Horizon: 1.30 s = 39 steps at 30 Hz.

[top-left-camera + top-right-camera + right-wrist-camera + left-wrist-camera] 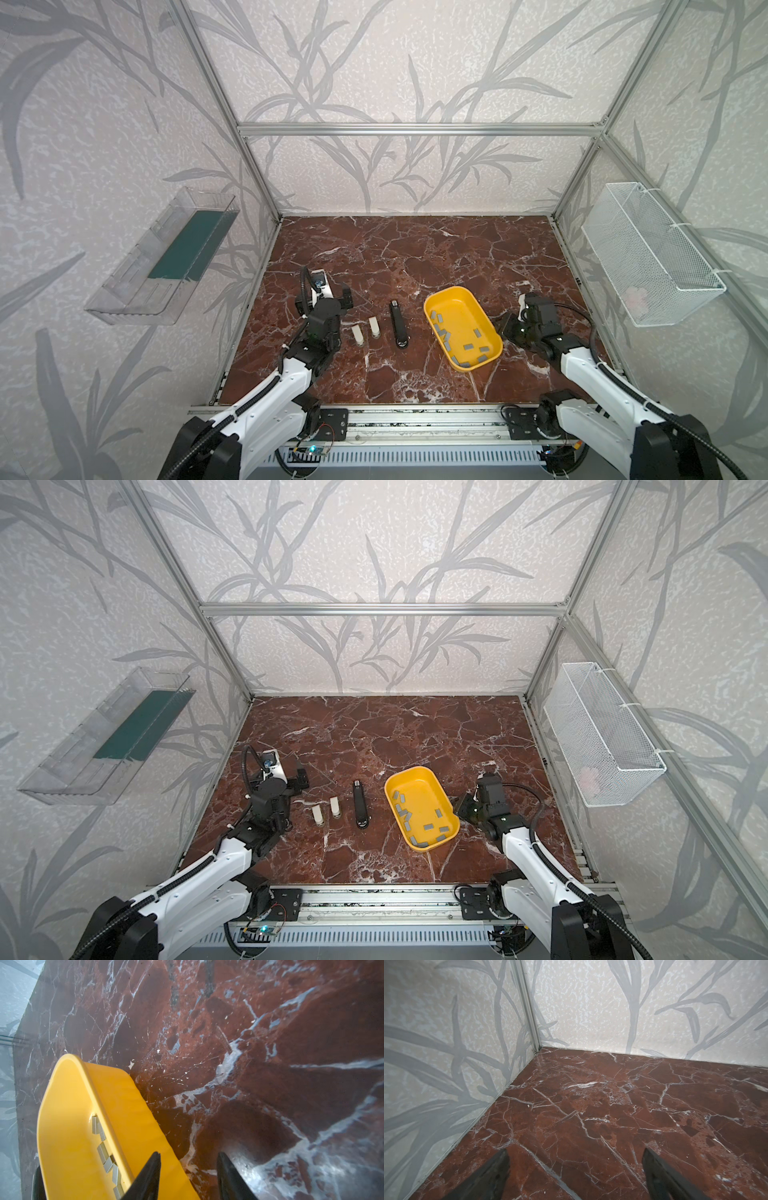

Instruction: Load the staples into the stapler

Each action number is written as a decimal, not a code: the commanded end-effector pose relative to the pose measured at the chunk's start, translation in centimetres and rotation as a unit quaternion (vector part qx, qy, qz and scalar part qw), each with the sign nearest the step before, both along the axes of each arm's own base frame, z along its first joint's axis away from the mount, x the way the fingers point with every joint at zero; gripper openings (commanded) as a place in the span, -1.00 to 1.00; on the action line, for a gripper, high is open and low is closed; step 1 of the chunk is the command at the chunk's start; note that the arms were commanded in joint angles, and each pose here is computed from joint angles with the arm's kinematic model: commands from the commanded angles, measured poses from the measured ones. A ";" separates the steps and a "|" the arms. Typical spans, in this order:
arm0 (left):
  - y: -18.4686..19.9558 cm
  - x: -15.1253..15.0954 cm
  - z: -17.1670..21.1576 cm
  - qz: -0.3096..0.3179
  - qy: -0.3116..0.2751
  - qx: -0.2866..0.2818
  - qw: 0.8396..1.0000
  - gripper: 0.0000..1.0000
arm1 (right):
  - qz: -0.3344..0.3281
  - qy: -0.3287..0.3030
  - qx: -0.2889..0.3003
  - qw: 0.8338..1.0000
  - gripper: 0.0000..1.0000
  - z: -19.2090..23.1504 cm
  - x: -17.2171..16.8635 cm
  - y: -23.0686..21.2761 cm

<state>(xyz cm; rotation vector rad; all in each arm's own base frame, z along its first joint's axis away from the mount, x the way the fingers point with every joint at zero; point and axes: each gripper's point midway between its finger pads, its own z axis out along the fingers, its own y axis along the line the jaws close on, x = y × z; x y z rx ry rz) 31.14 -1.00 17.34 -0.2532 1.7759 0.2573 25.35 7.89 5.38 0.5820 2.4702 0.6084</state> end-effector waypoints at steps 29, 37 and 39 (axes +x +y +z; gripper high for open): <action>5.4 7.1 -5.6 -0.001 0.067 -0.013 0.998 0.98 | -0.073 -0.360 -0.316 0.874 0.75 6.0 10.7 -10.7; 6.7 5.5 -6.6 0.002 -0.032 -0.024 0.999 0.99 | 0.007 -0.381 -0.300 0.875 0.98 4.8 11.8 -7.9; 7.0 5.8 -7.1 0.010 -0.002 -0.032 0.999 0.99 | 0.003 -0.387 -0.303 0.871 0.98 4.9 11.8 -7.9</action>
